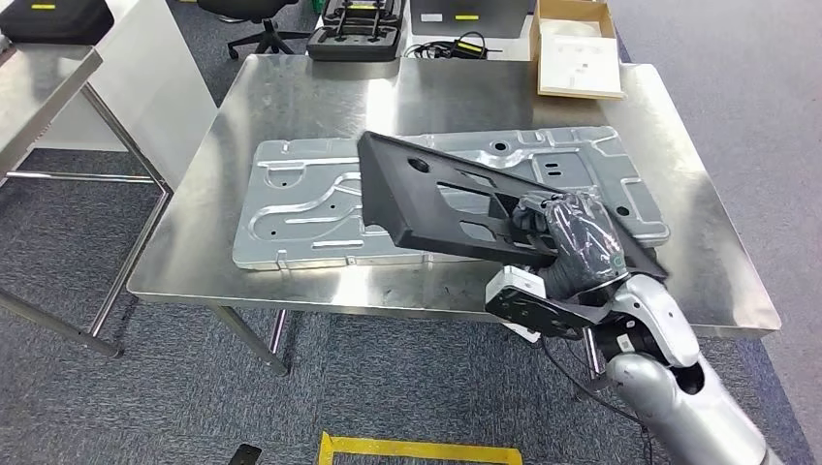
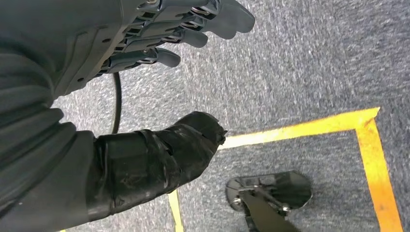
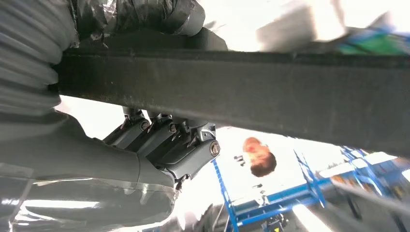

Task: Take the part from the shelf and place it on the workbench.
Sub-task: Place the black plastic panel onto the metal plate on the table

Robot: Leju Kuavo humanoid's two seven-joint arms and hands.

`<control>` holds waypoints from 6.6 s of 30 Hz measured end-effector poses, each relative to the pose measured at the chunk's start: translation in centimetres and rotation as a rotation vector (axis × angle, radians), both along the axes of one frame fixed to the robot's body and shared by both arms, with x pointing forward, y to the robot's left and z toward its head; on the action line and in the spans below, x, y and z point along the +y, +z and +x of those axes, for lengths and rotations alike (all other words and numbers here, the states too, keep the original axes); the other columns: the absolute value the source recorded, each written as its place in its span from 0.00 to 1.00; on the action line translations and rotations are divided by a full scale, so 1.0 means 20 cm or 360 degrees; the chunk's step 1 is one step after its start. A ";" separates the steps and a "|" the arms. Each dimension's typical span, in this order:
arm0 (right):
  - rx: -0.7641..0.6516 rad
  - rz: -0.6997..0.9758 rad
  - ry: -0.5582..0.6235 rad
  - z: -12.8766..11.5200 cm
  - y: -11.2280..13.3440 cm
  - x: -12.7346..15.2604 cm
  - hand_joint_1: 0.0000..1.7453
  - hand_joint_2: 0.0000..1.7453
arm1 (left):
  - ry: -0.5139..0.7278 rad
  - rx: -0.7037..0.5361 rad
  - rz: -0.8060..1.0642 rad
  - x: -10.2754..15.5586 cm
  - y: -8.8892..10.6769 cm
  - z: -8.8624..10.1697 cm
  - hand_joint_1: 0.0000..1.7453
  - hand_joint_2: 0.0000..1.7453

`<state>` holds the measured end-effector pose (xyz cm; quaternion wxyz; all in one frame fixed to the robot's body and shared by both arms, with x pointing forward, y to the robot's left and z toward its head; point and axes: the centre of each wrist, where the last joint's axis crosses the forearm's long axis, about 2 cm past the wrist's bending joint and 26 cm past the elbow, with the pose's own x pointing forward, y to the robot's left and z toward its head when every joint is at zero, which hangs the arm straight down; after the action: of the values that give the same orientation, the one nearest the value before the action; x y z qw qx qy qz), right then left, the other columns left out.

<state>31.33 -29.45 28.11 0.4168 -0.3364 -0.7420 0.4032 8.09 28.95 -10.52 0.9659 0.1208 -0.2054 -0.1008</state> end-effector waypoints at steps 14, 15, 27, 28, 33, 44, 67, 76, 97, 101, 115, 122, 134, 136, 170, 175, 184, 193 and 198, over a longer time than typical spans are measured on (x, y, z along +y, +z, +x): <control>0.0144 -0.0793 -0.0308 0.08 -0.17 -0.26 1.00 1.00 | -0.0004 -0.0020 0.0000 0.02 0.00 0.01 0.00 1.00; 0.0143 -0.0826 -0.0323 0.09 -0.17 -0.27 1.00 1.00 | -0.0005 -0.0024 -0.0002 0.02 0.00 0.01 0.00 1.00; 0.0106 -0.1063 -0.0390 0.12 -0.19 -0.37 1.00 1.00 | -0.0034 -0.0042 -0.0014 0.02 0.00 0.01 0.00 1.00; 0.0109 -0.1070 -0.0389 0.13 -0.19 -0.37 1.00 1.00 | -0.0035 -0.0041 -0.0015 0.02 0.00 0.01 0.00 1.00; 0.0078 -0.1157 -0.0378 0.15 -0.19 -0.39 1.00 1.00 | -0.0047 -0.0054 -0.0012 0.02 0.01 0.03 0.00 1.00; 0.0040 -0.1322 -0.0285 0.20 -0.28 -0.38 1.00 1.00 | -0.0081 -0.0059 -0.0011 0.01 0.02 0.08 0.00 1.00; -0.0039 -0.1477 -0.0122 0.23 -0.33 -0.25 1.00 1.00 | -0.0152 -0.0094 0.0002 -0.01 0.03 0.12 0.00 1.00; -0.0023 -0.1663 -0.0142 0.19 -0.38 -0.37 1.00 1.00 | -0.0158 -0.0115 0.0020 -0.01 0.02 0.10 0.00 1.00; -0.0031 -0.2023 -0.0345 0.15 -0.12 -0.77 1.00 1.00 | -0.0132 -0.0128 0.0025 -0.04 0.02 0.10 0.00 1.00; -0.0036 -0.2042 -0.0343 0.14 -0.11 -0.80 1.00 1.00 | -0.0131 -0.0127 0.0022 -0.06 0.02 0.10 0.00 1.00; -0.0118 -0.2120 -0.0217 0.12 -0.12 -0.74 1.00 1.00 | -0.0140 -0.0123 0.0018 -0.09 0.03 0.12 0.00 1.00; -0.0213 -0.2129 -0.0256 0.14 -0.05 -0.73 1.00 1.00 | -0.0143 -0.0120 0.0007 -0.11 0.03 0.11 0.00 1.00; -0.0279 -0.2125 -0.0265 0.16 -0.02 -0.71 1.00 1.00 | -0.0148 -0.0135 -0.0020 -0.13 0.03 0.13 0.00 1.00; -0.0272 -0.2128 -0.0256 0.16 -0.04 -0.71 1.00 1.00 | -0.0147 -0.0131 -0.0030 -0.14 0.03 0.12 0.00 1.00; -0.0227 -0.2087 -0.0287 0.12 -0.11 -0.76 0.00 0.00 | -0.0197 -0.0161 0.0096 -0.16 0.04 0.12 0.00 0.25; -0.0226 -0.2079 -0.0315 0.12 -0.11 -0.78 0.00 0.00 | -0.0196 -0.0154 0.0125 -0.16 0.04 0.13 0.00 0.00; -0.0276 -0.1997 -0.0332 0.11 -0.13 -0.79 0.00 0.00 | -0.0196 -0.0116 0.0095 -0.16 0.04 0.13 0.00 0.00; -0.0536 -0.1773 -0.0371 0.08 -0.05 -0.67 0.00 0.00 | -0.0200 -0.0122 0.0056 -0.17 0.04 0.15 0.00 0.00; -0.0726 -0.1577 -0.0370 0.05 0.03 -0.50 0.00 0.00 | -0.0203 -0.0128 0.0042 -0.18 0.04 0.15 0.00 0.00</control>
<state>32.24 -39.41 28.76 0.0794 -0.6504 -0.4932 0.5722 11.08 25.27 -9.67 0.9469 0.1242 -0.2498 -0.1600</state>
